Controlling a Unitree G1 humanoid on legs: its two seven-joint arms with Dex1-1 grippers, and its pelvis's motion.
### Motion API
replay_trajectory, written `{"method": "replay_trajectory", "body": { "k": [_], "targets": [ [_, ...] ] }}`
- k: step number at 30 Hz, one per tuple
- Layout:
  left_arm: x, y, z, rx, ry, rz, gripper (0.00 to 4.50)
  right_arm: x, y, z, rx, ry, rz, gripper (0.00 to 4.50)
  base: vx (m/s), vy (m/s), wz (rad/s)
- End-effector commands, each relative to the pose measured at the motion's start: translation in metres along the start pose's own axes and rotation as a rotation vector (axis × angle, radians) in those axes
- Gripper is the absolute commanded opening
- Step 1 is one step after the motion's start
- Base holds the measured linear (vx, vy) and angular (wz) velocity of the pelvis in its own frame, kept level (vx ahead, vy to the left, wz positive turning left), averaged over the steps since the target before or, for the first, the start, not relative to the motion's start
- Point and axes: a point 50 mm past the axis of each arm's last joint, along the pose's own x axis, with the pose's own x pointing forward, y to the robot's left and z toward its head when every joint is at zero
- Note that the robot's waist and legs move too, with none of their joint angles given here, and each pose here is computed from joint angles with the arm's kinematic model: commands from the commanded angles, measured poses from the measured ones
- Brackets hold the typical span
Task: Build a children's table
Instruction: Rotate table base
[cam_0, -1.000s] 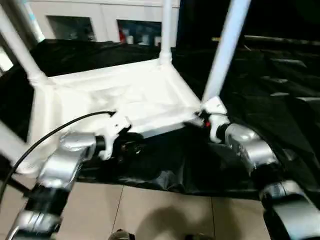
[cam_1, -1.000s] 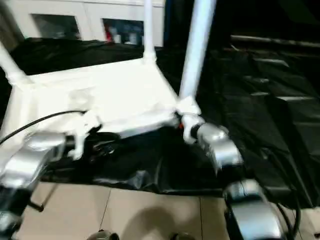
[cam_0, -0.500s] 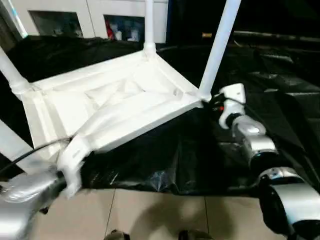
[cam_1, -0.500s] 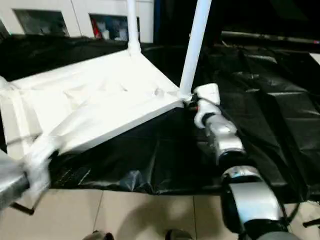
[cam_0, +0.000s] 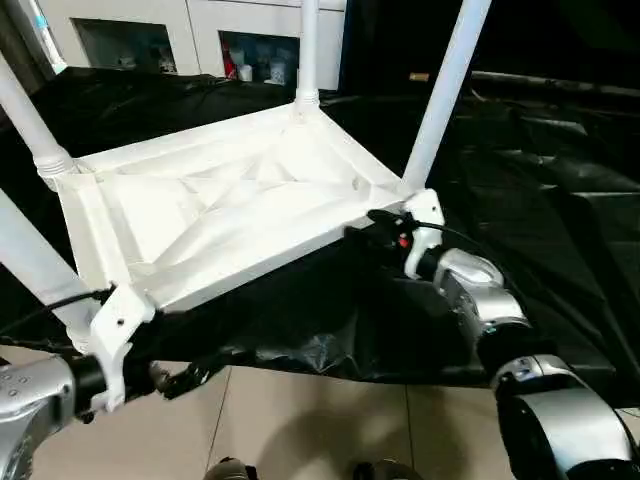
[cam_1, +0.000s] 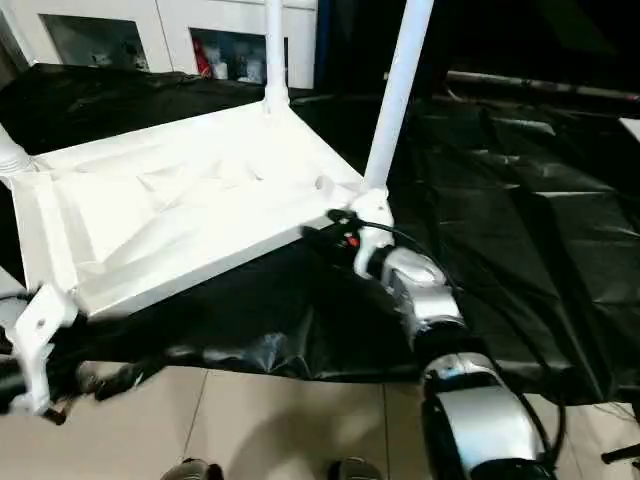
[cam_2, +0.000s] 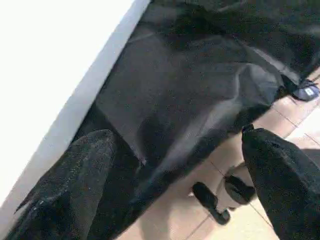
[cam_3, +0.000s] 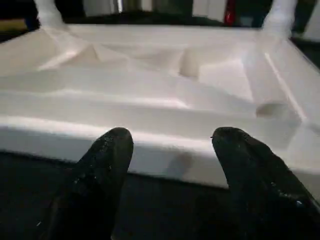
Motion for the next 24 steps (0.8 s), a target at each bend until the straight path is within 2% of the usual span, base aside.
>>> {"method": "replay_trajectory", "body": {
  "k": [1, 4, 6, 11, 16, 24],
  "targets": [
    [0.002, -0.002, -0.006, -0.014, 0.017, -0.002, 4.47, 0.004, -0.013, 0.023, -0.019, -0.072, -0.101, 2.99, 0.0, 0.0, 0.0],
    [-0.005, -0.005, -0.02, -0.044, 0.058, -0.005, 4.47, 0.01, -0.025, 0.044, 0.022, -0.119, -0.189, 2.99, 0.0, 0.0, 0.0],
    [-0.007, -0.006, -0.022, -0.049, 0.065, -0.001, 4.47, 0.011, -0.027, 0.047, 0.026, -0.123, -0.195, 2.99, 0.0, 0.0, 0.0],
    [-0.027, -0.012, -0.031, -0.061, 0.087, 0.05, 4.47, 0.014, -0.041, 0.07, 0.039, -0.13, -0.303, 2.99, 0.0, 0.0, 0.0],
    [-0.047, -0.021, -0.035, -0.075, 0.071, 0.1, 4.47, 0.014, -0.048, 0.082, 0.054, -0.132, -0.364, 2.99, 0.0, 0.0, 0.0],
    [-0.092, -0.03, -0.039, -0.114, 0.015, 0.244, 4.47, -0.004, -0.075, 0.1, 0.074, -0.163, -0.594, 2.99, 0.0, 0.0, 0.0]
  ]
}}
